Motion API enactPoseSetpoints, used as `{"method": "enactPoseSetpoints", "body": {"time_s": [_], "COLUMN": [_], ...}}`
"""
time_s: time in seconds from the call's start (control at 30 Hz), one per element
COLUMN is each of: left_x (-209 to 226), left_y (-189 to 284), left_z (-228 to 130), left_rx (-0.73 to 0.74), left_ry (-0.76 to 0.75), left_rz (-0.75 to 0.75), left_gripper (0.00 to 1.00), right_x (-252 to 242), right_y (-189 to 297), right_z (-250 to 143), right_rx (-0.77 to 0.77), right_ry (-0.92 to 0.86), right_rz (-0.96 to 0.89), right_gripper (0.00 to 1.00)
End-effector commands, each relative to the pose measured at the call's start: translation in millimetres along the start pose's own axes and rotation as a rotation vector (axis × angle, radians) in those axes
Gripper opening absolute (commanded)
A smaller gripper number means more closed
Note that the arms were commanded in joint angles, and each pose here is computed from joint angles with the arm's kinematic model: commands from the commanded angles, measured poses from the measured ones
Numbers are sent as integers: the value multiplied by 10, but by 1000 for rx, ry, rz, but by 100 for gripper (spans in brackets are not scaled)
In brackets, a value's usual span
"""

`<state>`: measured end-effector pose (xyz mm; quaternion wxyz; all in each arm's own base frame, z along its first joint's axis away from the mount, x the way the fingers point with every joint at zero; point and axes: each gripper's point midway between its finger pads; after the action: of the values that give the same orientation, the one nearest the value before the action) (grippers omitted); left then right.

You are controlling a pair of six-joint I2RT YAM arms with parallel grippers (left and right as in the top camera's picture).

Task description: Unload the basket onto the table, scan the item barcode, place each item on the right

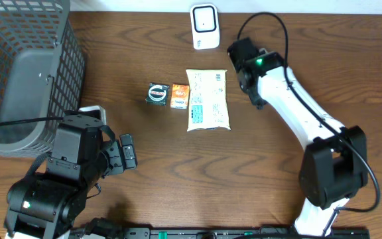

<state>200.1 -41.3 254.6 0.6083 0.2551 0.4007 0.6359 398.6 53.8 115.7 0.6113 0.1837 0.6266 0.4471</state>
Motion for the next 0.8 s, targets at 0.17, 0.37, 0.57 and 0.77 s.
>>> {"method": "enactPoseSetpoints", "body": {"time_s": [0.17, 0.37, 0.57, 0.77], "left_x": [6, 6, 6, 6], "left_y": [3, 3, 3, 3], "left_z": [2, 2, 2, 2], "left_rx": [-3, -3, -3, -3], "left_ry": [0, 0, 0, 0], "left_rz": [1, 1, 1, 1], "left_gripper": [98, 98, 98, 98], "right_x": [241, 370, 721, 1063], "right_y": [-524, -553, -435, -172], "right_z": [-543, -708, -784, -725], "right_rx": [114, 154, 184, 214], "right_ry": [-42, -6, 32, 31], "right_rz": [-86, -55, 95, 335], "right_gripper": [6, 13, 40, 40]}}
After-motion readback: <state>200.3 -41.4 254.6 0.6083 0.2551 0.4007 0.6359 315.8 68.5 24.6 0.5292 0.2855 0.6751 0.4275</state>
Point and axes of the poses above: each gripper's point midway between its finger pads, its own y axis back along the fingers, its own x axis along the line the jaws close on, z = x × y, and after that the axes turned 2 degrees about y, right-handed
